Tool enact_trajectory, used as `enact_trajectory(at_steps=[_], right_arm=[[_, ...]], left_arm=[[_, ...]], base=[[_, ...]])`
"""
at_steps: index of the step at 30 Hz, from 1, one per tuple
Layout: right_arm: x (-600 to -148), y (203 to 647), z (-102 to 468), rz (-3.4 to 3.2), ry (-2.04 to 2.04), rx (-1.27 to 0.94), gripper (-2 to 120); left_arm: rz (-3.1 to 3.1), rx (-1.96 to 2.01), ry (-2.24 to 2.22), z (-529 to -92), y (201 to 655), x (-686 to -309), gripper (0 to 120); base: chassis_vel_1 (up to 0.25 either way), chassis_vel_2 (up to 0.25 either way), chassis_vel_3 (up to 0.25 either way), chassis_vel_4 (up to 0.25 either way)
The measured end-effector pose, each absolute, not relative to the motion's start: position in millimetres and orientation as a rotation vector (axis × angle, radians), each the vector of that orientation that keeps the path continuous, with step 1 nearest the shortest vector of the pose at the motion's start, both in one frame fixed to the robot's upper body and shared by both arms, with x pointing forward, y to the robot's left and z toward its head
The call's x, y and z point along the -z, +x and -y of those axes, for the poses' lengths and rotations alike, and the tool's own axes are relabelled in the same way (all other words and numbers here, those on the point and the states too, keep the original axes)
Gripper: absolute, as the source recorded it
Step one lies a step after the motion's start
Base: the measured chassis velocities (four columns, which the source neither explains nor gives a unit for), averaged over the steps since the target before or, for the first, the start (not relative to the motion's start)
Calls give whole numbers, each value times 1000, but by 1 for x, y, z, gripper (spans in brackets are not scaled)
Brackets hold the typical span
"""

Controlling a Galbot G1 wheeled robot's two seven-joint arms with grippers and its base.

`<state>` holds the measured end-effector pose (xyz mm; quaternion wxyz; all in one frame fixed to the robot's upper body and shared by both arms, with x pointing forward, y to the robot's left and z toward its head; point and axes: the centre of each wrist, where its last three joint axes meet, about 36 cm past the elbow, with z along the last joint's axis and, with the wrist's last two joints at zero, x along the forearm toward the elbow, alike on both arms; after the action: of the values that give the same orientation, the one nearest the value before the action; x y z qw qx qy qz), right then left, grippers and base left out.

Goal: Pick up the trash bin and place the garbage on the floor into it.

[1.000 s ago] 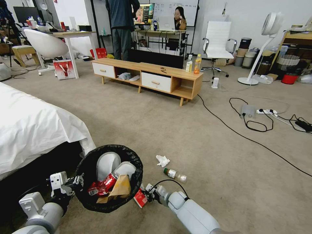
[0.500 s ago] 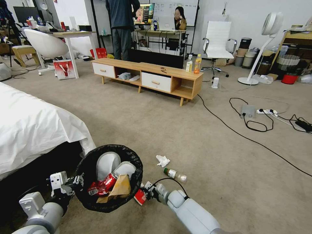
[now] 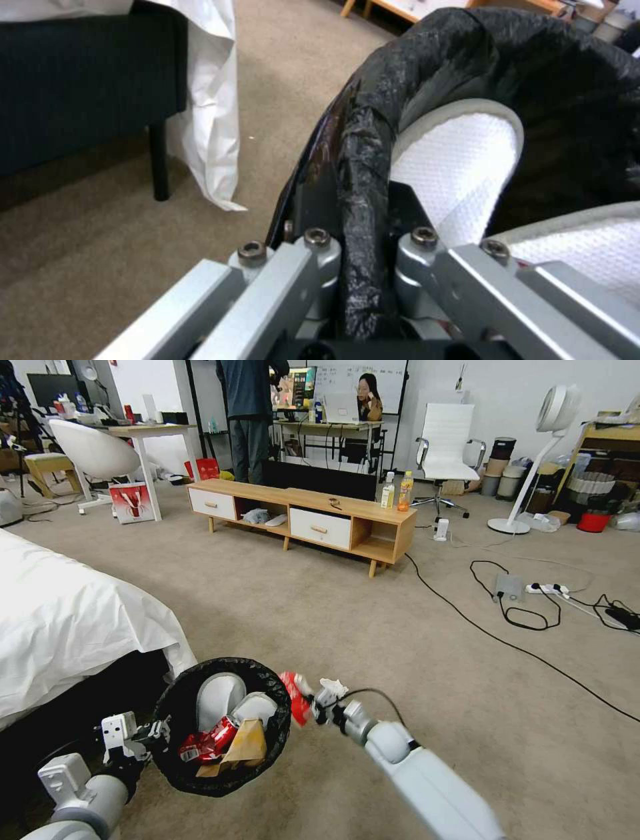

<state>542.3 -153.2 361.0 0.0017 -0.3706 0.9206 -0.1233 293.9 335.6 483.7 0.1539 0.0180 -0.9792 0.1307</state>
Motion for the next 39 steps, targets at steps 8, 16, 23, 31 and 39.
enact_trajectory(at_steps=[8, 16, 23, 31, 39], right_arm=[[-444, 542, 176, -2742, -1013, 292, 0], [-506, 528, 162, -2549, -1051, 117, 0], [-528, 499, 156, -2391, -1257, 41, 0], [-514, 477, 159, -2377, -1463, 92, 0], [-494, 463, 156, -2419, -1581, 108, 0]], left_arm=[[2807, -354, 50, -340, 293, -487, 5], [2803, -347, 40, -338, 295, -489, 5], [2765, -350, 43, -338, 299, -487, 5], [2727, -374, 27, -334, 305, -481, 5], [2718, -396, 13, -331, 310, -482, 5]], base=[[0, 0, 0, 0], [0, 0, 0, 0], [0, 0, 0, 0], [0, 0, 0, 0], [0, 0, 0, 0]])
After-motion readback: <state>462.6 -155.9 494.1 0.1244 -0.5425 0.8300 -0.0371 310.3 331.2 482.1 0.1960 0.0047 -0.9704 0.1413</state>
